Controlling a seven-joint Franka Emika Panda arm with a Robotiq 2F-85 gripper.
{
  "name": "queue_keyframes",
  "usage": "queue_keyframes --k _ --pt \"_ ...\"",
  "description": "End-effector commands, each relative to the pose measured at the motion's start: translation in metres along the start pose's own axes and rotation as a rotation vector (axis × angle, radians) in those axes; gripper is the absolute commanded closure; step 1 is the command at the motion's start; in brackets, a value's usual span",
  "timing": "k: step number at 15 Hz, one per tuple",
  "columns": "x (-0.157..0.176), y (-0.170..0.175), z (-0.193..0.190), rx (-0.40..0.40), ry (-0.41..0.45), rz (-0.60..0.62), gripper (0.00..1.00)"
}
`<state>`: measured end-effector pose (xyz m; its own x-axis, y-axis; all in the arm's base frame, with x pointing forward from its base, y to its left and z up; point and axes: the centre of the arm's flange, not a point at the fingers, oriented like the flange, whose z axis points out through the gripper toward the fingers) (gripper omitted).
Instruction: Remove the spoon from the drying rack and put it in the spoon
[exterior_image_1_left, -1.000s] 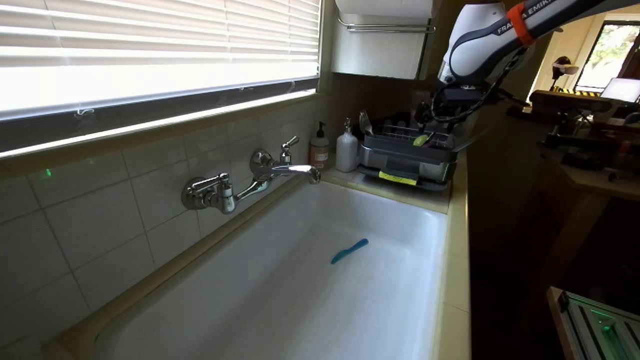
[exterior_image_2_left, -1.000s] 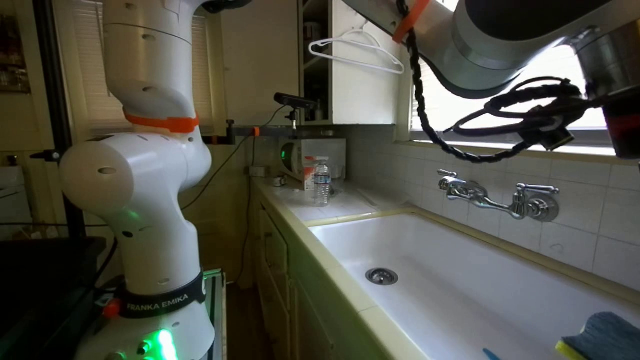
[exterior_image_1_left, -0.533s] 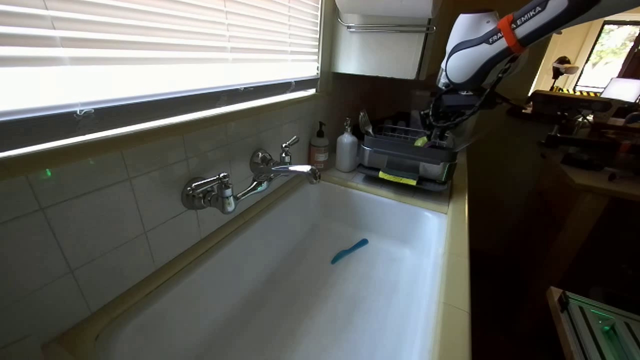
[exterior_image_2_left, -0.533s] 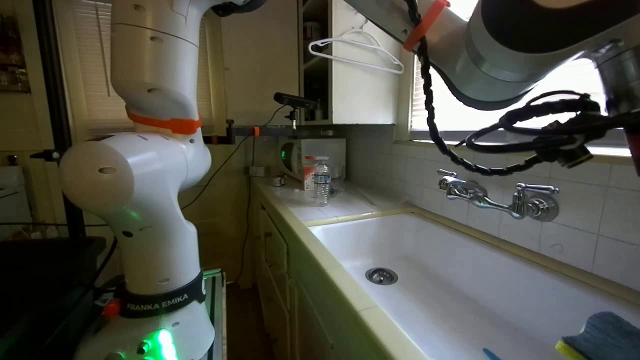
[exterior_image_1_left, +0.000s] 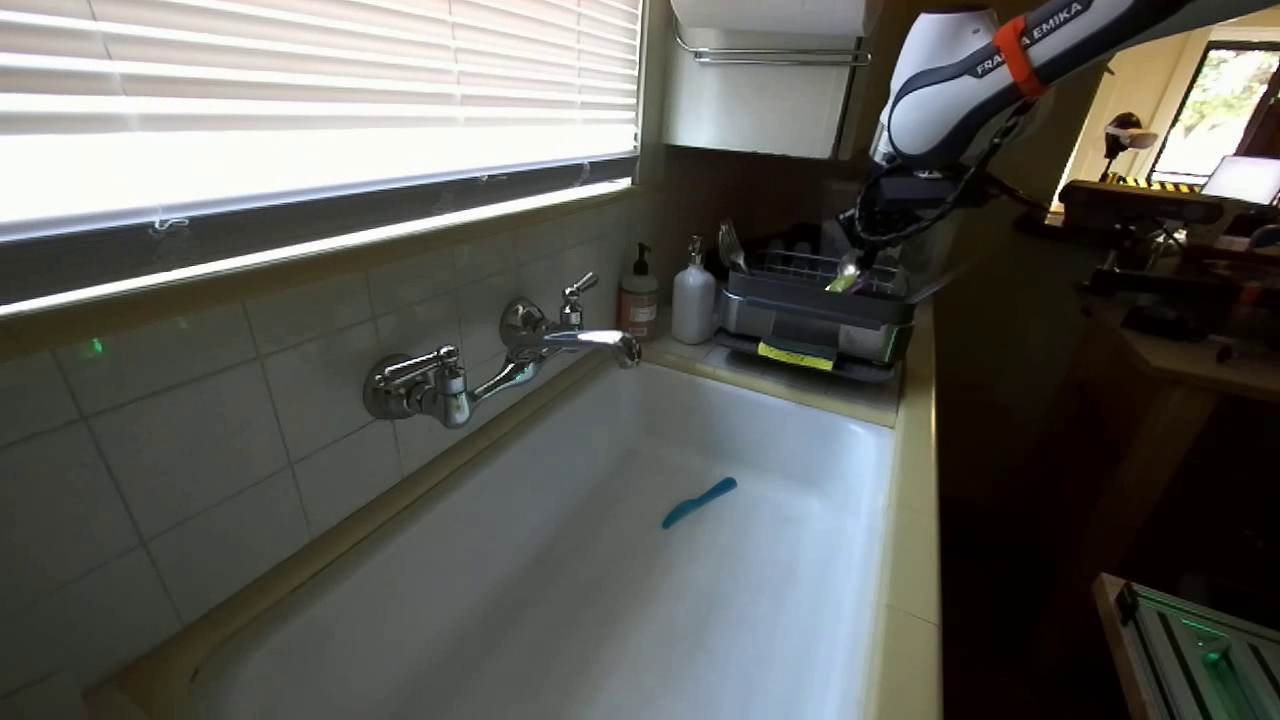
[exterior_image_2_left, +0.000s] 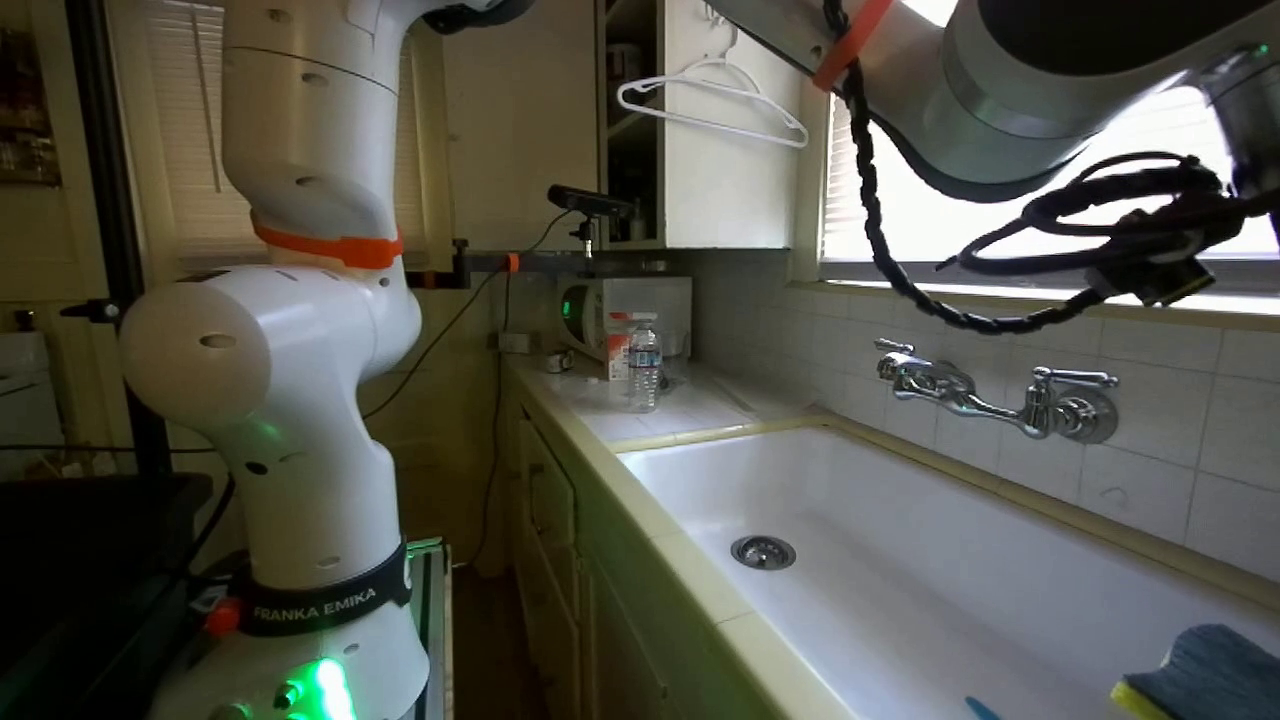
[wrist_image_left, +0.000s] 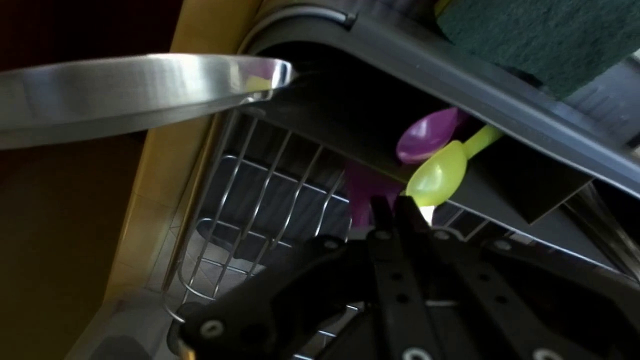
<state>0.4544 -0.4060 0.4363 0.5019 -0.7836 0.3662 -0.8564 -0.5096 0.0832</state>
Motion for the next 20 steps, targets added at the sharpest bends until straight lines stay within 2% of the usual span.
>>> queue_keyframes --k 1,16,20 --pt "-0.002 -0.002 -0.004 -0.018 0.018 0.003 0.99" --pt "-0.005 -0.006 -0.06 -0.106 0.13 -0.078 0.99" --pt "-0.005 -0.013 -0.056 -0.093 0.111 -0.081 0.99"
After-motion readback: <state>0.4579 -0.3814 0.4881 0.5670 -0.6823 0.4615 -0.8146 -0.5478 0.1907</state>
